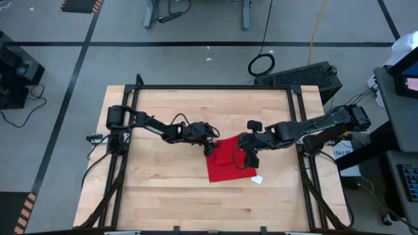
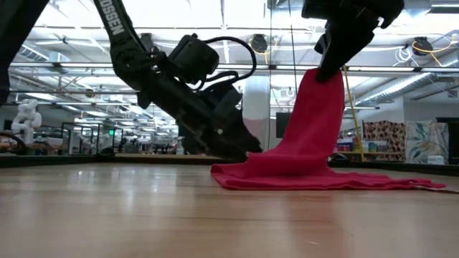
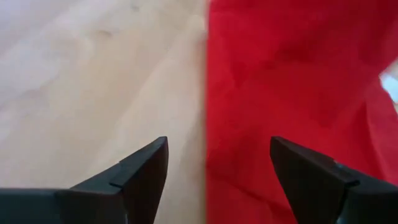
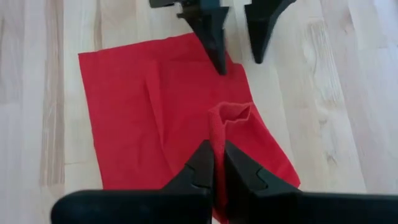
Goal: Roll napkin
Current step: Fold the red napkin
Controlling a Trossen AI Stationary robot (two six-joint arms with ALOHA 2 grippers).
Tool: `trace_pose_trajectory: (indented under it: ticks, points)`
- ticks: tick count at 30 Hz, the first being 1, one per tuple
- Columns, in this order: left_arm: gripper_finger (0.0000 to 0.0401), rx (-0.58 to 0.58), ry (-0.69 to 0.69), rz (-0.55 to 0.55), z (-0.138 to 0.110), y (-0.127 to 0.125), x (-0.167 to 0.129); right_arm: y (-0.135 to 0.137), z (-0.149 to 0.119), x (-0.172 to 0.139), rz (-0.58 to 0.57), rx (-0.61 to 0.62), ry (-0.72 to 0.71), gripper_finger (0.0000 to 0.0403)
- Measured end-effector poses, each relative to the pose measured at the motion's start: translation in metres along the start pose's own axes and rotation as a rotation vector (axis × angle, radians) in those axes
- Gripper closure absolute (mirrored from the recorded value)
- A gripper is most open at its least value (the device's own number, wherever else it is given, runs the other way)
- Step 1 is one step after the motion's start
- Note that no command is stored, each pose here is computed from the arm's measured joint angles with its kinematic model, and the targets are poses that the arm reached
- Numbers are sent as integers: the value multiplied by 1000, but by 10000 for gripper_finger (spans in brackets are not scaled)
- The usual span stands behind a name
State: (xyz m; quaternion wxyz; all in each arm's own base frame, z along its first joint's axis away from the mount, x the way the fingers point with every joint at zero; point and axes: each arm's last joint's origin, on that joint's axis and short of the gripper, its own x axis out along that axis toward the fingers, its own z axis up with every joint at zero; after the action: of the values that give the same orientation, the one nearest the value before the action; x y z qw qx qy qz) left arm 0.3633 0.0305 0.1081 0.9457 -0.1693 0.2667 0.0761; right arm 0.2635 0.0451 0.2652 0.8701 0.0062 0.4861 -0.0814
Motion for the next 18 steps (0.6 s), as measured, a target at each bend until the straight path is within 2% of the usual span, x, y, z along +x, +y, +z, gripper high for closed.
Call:
trace_pose_trajectory:
  ticks: [4,7,11,18]
  points:
    - [129,25,12,-5,-4,2,3,0,0,0,0,-14,-3,394]
    - [161,66,5,-2,-8,5,8,0,0,0,-1,-14,-5,394]
    - [232,113,-23,-15,-7,2,9,0,0,0,-1,-13,-5,394]
    - [382,160,-62,-31,-4,-2,9,0,0,0,-1,-11,-5,394]
